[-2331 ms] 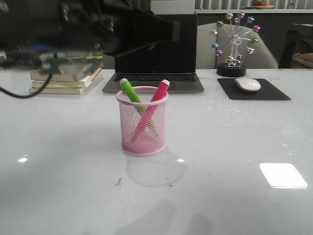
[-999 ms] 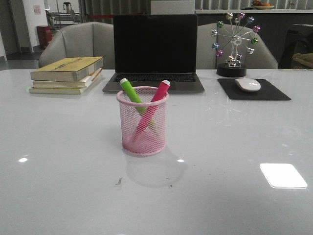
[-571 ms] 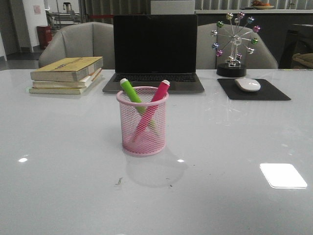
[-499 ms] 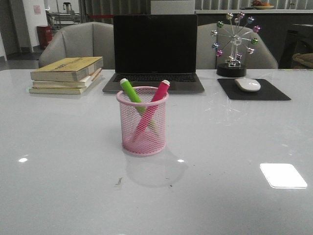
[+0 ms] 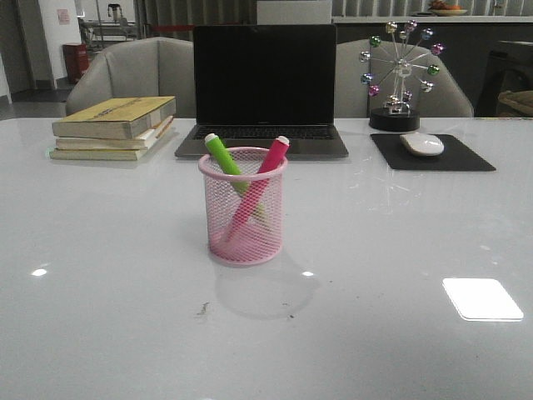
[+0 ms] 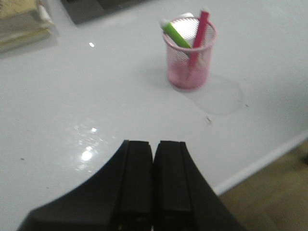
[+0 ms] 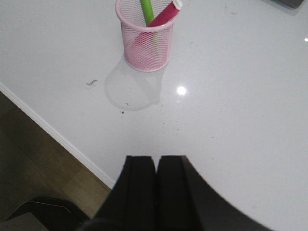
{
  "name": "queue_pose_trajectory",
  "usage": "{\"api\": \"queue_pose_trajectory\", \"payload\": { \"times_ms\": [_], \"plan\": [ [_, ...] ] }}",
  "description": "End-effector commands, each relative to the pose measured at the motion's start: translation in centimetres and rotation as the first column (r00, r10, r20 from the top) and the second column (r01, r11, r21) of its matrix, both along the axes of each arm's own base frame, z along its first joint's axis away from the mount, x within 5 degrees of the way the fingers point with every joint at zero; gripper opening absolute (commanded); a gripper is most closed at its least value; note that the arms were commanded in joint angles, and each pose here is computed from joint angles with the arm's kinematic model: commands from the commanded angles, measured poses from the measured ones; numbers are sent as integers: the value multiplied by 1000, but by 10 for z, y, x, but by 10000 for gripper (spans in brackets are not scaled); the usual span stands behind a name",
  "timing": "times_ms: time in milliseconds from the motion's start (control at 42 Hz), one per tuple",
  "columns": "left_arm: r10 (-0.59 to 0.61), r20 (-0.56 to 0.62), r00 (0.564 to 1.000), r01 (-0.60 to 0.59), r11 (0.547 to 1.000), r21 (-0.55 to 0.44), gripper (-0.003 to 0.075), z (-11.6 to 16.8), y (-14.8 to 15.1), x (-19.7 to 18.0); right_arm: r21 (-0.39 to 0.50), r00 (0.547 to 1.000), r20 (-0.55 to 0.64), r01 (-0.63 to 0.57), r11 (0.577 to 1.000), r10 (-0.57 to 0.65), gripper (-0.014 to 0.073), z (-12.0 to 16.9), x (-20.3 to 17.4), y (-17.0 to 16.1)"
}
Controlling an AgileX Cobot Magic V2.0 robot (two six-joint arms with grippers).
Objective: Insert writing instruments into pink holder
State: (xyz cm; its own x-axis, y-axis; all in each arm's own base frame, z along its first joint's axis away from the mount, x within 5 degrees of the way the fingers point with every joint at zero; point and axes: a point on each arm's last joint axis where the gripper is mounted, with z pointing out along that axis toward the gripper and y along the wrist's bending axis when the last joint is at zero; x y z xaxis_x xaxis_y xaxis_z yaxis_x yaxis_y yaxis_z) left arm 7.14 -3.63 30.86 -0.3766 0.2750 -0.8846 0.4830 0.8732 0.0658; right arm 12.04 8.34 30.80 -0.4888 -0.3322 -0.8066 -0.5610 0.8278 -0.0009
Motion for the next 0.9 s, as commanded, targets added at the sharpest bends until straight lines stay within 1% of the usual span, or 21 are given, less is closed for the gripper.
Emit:
{"api": "queue_pose_trajectory", "payload": {
  "times_ms": [0,95,166,262,357,476,571,642,713,761,880],
  "plan": [
    [102,192,976,-83,991,-102,92,8,10,-6,55,996,92,-6,998,1,27,15,3,2],
    [215,287,933,-175,972,-157,92,-10,21,-16,55,996,92,-6,998,1,27,15,3,2],
    [290,321,902,-239,952,-191,91,-28,26,-23,55,996,92,-6,998,1,27,15,3,2],
    [354,351,867,-297,932,-206,92,-48,30,-29,55,996,92,-6,998,1,27,15,3,2],
    [390,375,841,-318,917,-241,92,-62,32,-30,55,996,92,-6,998,1,27,15,3,2],
    [403,398,824,-320,911,-259,92,-79,32,-23,54,996,90,-6,999,1,27,15,3,2],
    [426,398,812,-316,895,-313,92,-89,32,-20,54,996,90,-6,999,1,27,15,3,2],
    [434,412,801,-312,891,-331,92,-96,32,-18,54,996,90,-6,999,1,27,15,3,2],
    [435,426,793,-302,888,-346,92,-99,32,-17,54,996,90,-6,999,1,27,15,3,2],
    [437,415,798,-308,887,-343,92,-100,32,-17,54,996,90,-6,999,1,27,15,3,2],
    [437,421,795,-304,888,-346,92,-99,32,-17,54,996,90,-6,999,1,27,15,3,2]
  ]
}}
